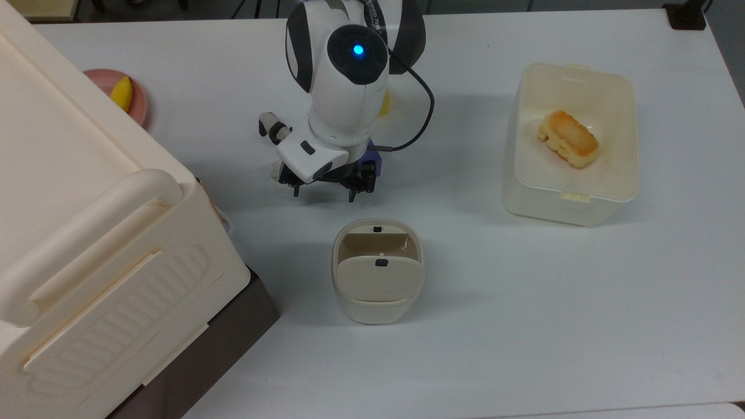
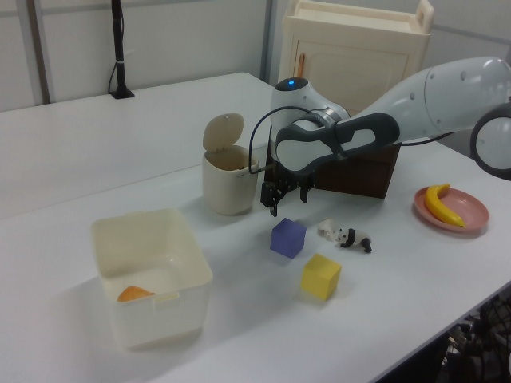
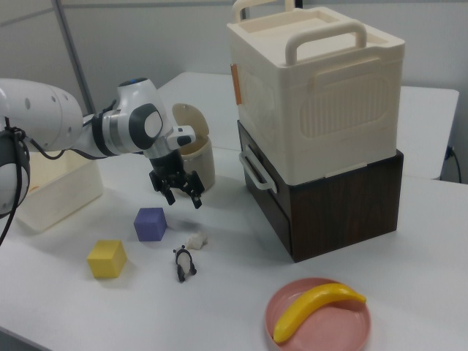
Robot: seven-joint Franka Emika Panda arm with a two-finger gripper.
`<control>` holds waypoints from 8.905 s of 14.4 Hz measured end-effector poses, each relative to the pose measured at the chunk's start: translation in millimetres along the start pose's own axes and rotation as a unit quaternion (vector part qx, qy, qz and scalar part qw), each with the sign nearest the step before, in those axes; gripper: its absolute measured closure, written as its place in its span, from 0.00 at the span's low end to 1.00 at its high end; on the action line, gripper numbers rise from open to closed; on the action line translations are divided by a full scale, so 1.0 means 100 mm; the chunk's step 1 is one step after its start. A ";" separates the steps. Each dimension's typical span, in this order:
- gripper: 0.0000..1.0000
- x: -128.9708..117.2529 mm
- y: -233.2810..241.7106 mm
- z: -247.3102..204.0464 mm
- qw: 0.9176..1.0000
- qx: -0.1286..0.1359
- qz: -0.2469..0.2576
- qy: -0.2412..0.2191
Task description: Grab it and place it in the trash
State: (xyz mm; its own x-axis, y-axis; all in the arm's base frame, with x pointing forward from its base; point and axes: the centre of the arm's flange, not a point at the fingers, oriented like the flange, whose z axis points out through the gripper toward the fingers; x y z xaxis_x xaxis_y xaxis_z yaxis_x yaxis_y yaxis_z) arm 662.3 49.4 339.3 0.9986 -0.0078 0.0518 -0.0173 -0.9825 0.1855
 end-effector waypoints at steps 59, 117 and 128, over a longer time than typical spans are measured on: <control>0.41 -0.59 0.65 0.49 0.999 -0.019 0.019 -0.038; 0.95 0.00 0.11 -1.92 0.992 0.028 0.016 0.120; 0.95 0.37 0.06 -1.60 0.974 0.046 -0.074 0.211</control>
State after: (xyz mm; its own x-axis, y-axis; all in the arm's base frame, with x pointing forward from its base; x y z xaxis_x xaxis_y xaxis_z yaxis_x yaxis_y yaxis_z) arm 691.4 72.6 499.5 0.8802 0.1933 0.4335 0.1492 -0.9797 0.1338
